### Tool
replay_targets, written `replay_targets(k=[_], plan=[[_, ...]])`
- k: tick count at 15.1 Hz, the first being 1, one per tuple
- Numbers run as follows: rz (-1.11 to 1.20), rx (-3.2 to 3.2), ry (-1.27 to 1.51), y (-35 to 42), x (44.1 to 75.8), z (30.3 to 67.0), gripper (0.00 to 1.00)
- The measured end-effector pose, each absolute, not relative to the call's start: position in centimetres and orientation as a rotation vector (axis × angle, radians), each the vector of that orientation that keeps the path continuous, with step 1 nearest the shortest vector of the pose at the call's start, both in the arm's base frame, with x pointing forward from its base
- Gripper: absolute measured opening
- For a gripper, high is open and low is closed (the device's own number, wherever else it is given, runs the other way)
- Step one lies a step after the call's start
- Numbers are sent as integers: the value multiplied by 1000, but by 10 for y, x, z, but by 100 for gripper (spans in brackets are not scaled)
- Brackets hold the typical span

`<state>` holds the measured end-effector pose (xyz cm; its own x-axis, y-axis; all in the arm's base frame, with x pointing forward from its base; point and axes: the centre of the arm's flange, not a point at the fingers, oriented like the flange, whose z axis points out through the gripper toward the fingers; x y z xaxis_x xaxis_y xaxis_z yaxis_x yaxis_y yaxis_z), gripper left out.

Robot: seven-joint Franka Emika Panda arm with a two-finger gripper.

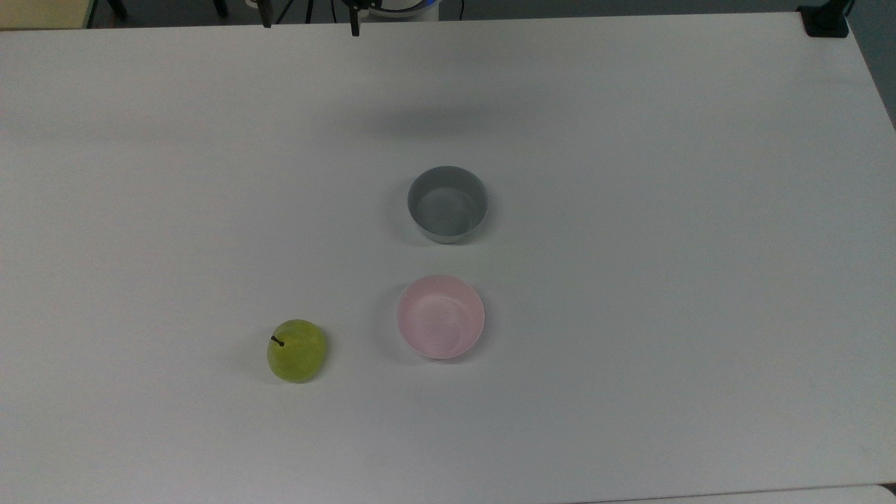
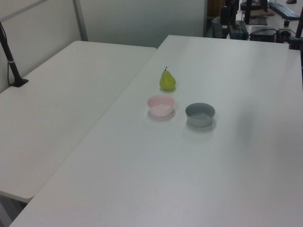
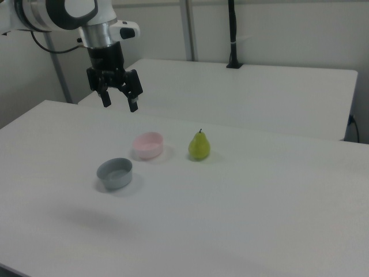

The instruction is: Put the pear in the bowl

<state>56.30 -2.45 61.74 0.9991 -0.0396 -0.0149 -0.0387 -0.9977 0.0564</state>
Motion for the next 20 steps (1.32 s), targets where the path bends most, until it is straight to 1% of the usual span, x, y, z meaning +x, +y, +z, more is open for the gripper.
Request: replay_targets(k=[10,13,15,20], plan=[[-25,3085,-37,-25,564,616,100],[55,3083,-7,-25,573,614,100],[100,3080,-6,-27,584,605,100],[204,3047,-25,-46,630,550,100]])
